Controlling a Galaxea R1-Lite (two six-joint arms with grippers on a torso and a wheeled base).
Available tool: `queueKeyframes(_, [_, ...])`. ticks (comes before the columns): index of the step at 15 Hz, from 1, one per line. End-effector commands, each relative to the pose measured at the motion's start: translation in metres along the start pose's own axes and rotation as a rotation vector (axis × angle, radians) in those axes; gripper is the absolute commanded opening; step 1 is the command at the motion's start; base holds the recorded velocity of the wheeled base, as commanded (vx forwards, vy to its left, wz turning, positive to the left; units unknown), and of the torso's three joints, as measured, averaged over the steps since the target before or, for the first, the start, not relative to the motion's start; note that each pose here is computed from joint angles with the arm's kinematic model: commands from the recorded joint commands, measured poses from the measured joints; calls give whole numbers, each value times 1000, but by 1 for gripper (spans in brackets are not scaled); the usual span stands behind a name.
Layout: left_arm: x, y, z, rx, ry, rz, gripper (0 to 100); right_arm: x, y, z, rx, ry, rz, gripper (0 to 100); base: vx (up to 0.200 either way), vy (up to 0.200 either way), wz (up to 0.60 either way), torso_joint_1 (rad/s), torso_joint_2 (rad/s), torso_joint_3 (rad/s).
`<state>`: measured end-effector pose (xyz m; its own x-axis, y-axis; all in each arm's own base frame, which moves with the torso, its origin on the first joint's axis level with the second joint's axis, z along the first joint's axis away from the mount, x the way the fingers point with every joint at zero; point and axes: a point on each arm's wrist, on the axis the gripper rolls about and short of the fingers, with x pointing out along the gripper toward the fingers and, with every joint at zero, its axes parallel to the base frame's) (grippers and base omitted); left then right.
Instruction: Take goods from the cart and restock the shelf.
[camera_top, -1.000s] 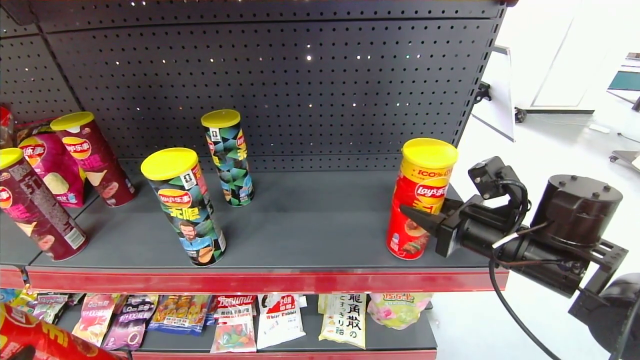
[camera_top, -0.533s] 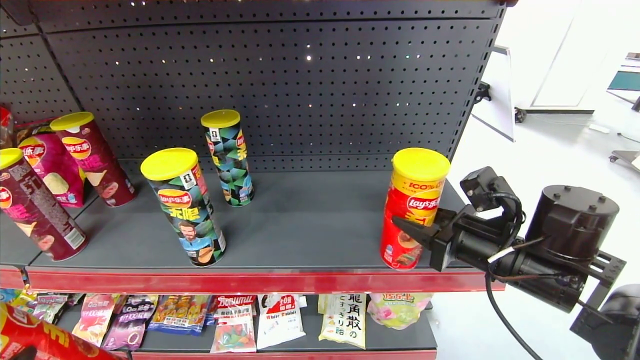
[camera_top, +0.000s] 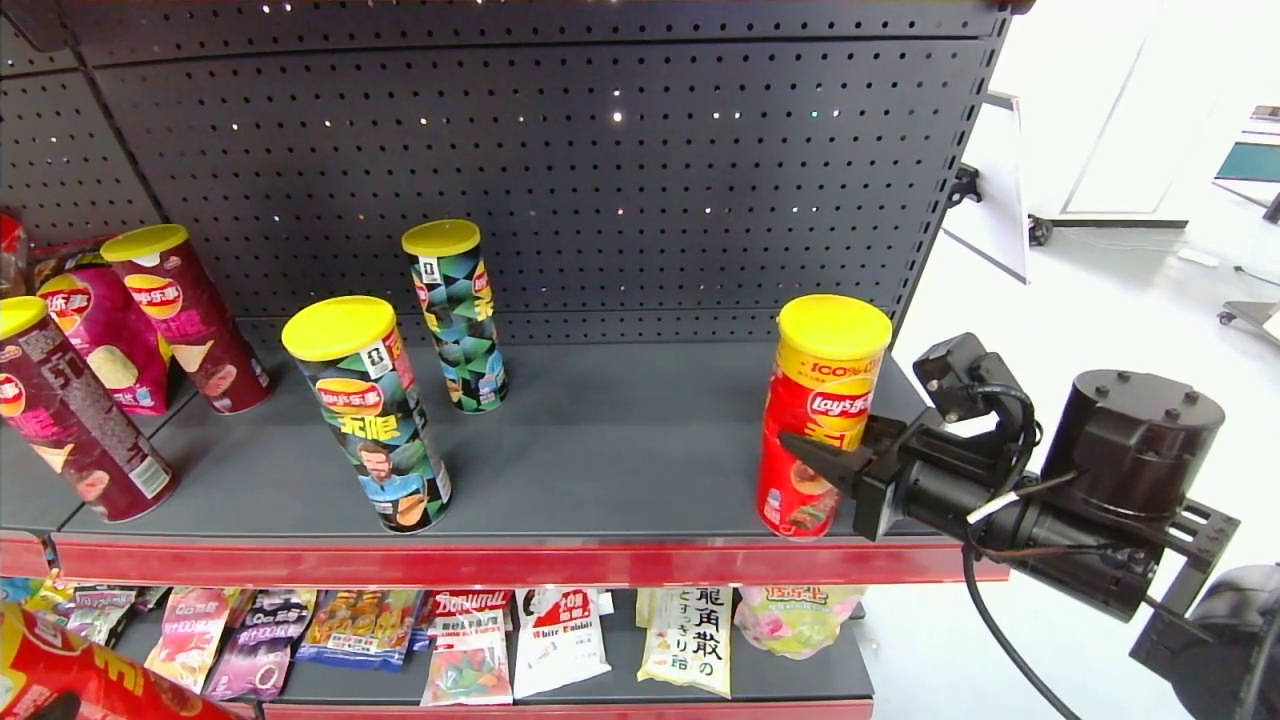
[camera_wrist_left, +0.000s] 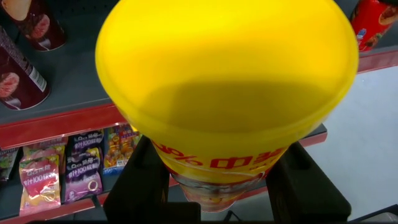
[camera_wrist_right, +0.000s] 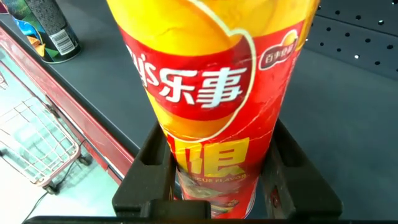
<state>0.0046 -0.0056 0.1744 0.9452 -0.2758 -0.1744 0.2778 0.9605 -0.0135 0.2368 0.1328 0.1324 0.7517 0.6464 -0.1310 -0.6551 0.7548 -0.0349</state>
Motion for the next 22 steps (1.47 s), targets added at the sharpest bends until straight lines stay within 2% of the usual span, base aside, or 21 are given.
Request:
queueKeyframes(1, [-1,0,-1,0,-1,4,0,1,0,-3,1,14,1,0,0,0,0,0,0,0])
queueKeyframes(9, [2,1,0,-3,11,7,0,-1,1,-6,5,24,3,0,0,0,0,0,0,0])
queueKeyframes(10, [2,1,0,-3,11,7,0,-1,1,-6,4,24,5,100,0,0,0,0,0,0])
queueKeyframes(16, [2,1,1,-3,11,7,0,-3,4,-3,2,15,11,100,0,0,0,0,0,0])
queueKeyframes(22, [2,1,1,-3,12,2,0,-40,8,0,0,-1,-6,100,0,0,0,0,0,0])
